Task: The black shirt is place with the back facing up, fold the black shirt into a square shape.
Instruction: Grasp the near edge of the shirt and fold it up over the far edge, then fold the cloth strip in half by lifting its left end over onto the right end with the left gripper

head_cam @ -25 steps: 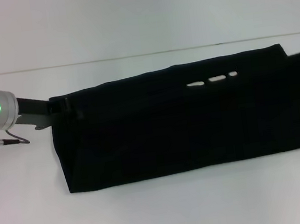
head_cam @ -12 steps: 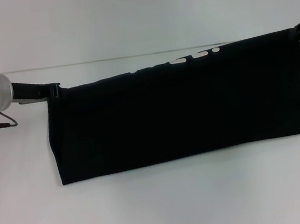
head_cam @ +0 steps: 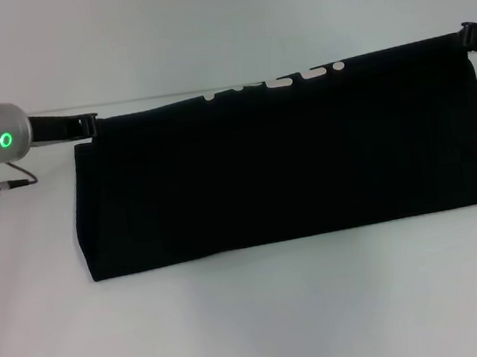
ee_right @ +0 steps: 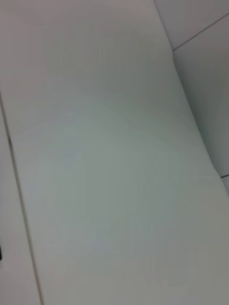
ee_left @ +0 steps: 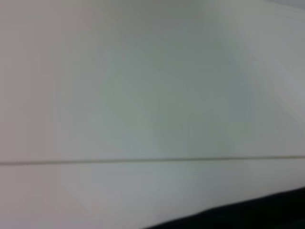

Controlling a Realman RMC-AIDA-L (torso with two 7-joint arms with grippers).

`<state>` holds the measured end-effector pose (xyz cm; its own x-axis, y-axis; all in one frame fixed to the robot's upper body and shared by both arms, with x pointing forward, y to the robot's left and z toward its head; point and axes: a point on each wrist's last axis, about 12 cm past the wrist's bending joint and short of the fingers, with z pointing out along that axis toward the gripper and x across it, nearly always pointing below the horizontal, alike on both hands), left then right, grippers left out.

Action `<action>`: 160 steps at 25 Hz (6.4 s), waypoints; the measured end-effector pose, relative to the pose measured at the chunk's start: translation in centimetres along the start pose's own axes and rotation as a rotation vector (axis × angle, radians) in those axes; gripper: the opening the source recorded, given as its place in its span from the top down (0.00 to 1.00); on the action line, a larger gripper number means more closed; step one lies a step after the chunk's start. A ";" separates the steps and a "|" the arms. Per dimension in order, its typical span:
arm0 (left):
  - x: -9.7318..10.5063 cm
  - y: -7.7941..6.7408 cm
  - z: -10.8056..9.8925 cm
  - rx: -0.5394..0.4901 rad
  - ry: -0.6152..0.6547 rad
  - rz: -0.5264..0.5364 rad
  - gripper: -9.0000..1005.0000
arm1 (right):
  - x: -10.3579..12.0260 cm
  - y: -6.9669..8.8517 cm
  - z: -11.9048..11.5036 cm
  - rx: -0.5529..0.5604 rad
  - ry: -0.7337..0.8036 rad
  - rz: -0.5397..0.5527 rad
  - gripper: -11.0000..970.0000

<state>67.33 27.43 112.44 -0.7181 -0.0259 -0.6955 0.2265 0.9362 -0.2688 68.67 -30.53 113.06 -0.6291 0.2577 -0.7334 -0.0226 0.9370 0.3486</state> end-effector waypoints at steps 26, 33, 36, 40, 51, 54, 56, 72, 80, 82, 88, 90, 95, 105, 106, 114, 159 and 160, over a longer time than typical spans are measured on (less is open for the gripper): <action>-2.0 -1.4 0.0 0.006 -0.027 -0.164 0.75 | -4.3 0.7 -1.0 -0.025 0.031 0.002 0.82; -0.5 1.5 -4.4 0.221 0.149 -0.376 0.47 | -4.4 1.2 -3.3 -0.148 0.181 -0.003 0.40; 2.3 2.9 -6.1 0.320 0.189 -0.471 0.38 | -3.7 1.0 -3.7 -0.172 0.232 0.021 0.40; 6.7 4.9 -7.5 0.385 0.172 -0.662 0.33 | -3.4 0.4 -4.1 -0.174 0.251 0.047 0.40; 12.7 5.8 -7.7 0.440 0.131 -0.936 0.30 | -3.1 -0.2 -4.4 -0.169 0.260 0.058 0.41; 13.6 5.4 -7.1 0.432 0.142 -0.979 0.30 | -3.2 -0.3 -4.4 -0.167 0.257 0.056 0.41; 13.9 5.4 -6.9 0.424 0.141 -0.991 0.30 | -3.1 -0.3 -4.4 -0.165 0.255 0.055 0.41; 15.8 6.0 -5.9 0.325 0.116 -1.114 0.30 | -3.1 -0.6 -4.4 -0.158 0.248 0.053 0.41; 15.6 5.0 -4.6 0.338 0.117 -1.132 0.30 | -3.0 -0.9 -4.4 -0.151 0.245 0.056 0.41; 15.3 4.7 -4.3 0.348 0.110 -1.136 0.30 | -2.9 -0.9 -4.5 -0.149 0.244 0.057 0.41; 13.9 3.5 -2.9 0.354 0.106 -1.117 0.30 | -2.8 -1.2 -4.5 -0.144 0.244 0.060 0.41; 13.3 2.9 -2.4 0.362 0.106 -1.101 0.30 | -2.7 -1.2 -4.5 -0.144 0.244 0.061 0.41; 12.4 2.0 -1.7 0.369 0.104 -1.069 0.30 | -2.8 -1.1 -4.5 -0.151 0.246 0.065 0.41; 13.4 3.4 -2.5 0.333 0.088 -1.086 0.30 | -3.1 -1.1 -4.7 -0.158 0.232 0.071 0.41; 13.5 3.6 -2.6 0.325 0.082 -1.089 0.30 | -3.1 -1.1 -4.7 -0.158 0.232 0.071 0.41; 12.8 3.7 -2.1 0.288 0.058 -1.067 0.30 | -3.2 -1.0 -4.7 -0.161 0.229 0.072 0.41; 11.6 2.0 -1.1 0.318 0.076 -0.852 0.76 | 1.7 -5.4 -11.6 -0.640 -0.379 0.028 0.40; 11.5 2.1 -1.2 0.319 0.074 -0.843 0.78 | 3.1 -5.8 -12.2 -0.647 -0.446 0.012 0.40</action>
<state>58.77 29.49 104.63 -0.7664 -0.6263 -0.1428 -0.2301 0.4751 -0.8493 57.35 -38.06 115.93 -0.2641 0.4660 -0.8445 -0.5520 0.6449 0.5285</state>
